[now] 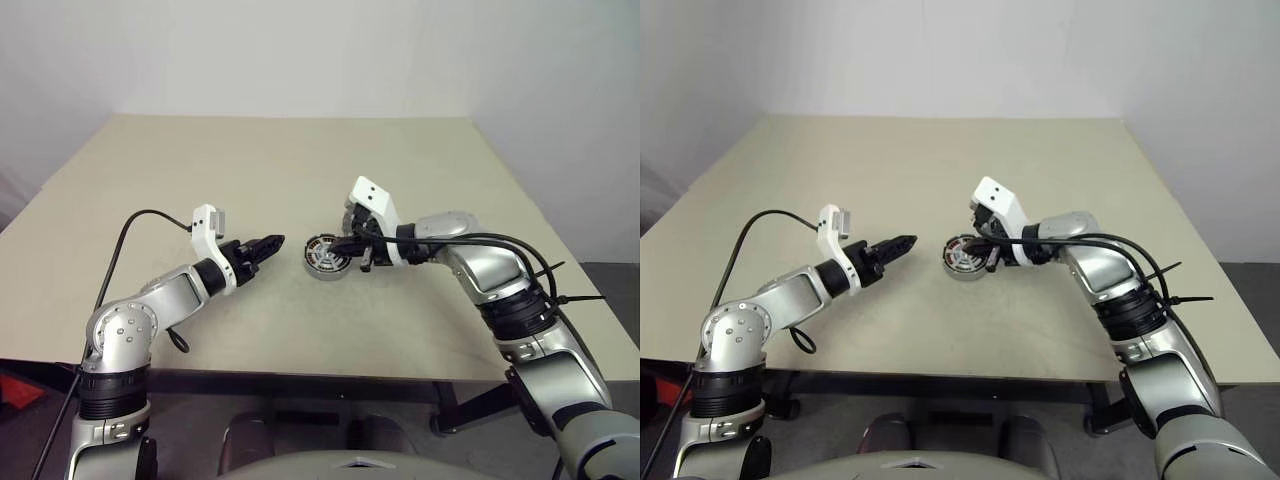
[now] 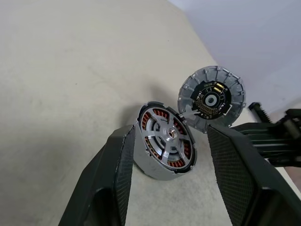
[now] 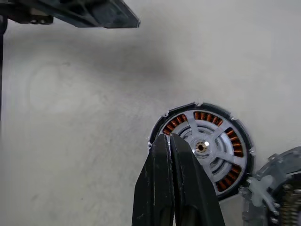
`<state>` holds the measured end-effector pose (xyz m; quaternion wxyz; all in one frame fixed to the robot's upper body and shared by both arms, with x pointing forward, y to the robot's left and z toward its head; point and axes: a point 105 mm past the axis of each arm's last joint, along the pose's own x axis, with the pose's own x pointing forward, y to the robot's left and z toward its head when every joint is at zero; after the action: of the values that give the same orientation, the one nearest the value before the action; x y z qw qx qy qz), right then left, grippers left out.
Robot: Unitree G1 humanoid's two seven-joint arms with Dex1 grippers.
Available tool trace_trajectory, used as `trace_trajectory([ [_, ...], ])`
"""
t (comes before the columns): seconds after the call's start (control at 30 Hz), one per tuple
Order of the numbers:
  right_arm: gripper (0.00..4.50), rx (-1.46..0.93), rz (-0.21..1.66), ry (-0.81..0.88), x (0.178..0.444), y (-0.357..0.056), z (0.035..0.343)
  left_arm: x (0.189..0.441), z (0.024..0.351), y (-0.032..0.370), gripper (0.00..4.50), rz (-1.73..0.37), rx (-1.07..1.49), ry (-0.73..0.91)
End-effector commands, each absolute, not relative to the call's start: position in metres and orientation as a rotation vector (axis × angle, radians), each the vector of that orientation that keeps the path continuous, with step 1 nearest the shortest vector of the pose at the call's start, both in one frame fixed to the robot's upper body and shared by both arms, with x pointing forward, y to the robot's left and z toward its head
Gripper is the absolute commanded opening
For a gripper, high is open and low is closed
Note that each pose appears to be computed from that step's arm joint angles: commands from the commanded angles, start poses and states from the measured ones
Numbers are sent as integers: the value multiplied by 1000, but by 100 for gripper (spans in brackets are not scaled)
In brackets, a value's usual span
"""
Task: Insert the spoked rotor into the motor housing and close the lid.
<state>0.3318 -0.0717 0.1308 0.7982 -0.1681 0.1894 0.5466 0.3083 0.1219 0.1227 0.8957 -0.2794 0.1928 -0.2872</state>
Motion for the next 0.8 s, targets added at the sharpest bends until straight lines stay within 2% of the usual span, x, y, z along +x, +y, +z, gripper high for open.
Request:
trace_trajectory([
  [0.03,1,-446,1149,284,341,-80,160,311,133,120,257,-614,-576,354],
  [0.2,1,-504,1042,214,363,-99,185,310,132,119,257,-621,-579,359],
  [0.33,1,-540,843,150,396,-133,218,307,130,115,257,-632,-584,367],
  [0.5,1,-543,682,152,420,-167,229,306,128,110,257,-645,-588,377],
  [0.57,1,-547,666,185,422,-176,220,306,128,109,257,-651,-583,379],
  [0.7,1,-539,720,313,412,-183,173,305,132,111,257,-669,-564,369],
  [0.8,1,-527,694,363,411,-191,154,301,140,109,257,-718,-582,340],
])
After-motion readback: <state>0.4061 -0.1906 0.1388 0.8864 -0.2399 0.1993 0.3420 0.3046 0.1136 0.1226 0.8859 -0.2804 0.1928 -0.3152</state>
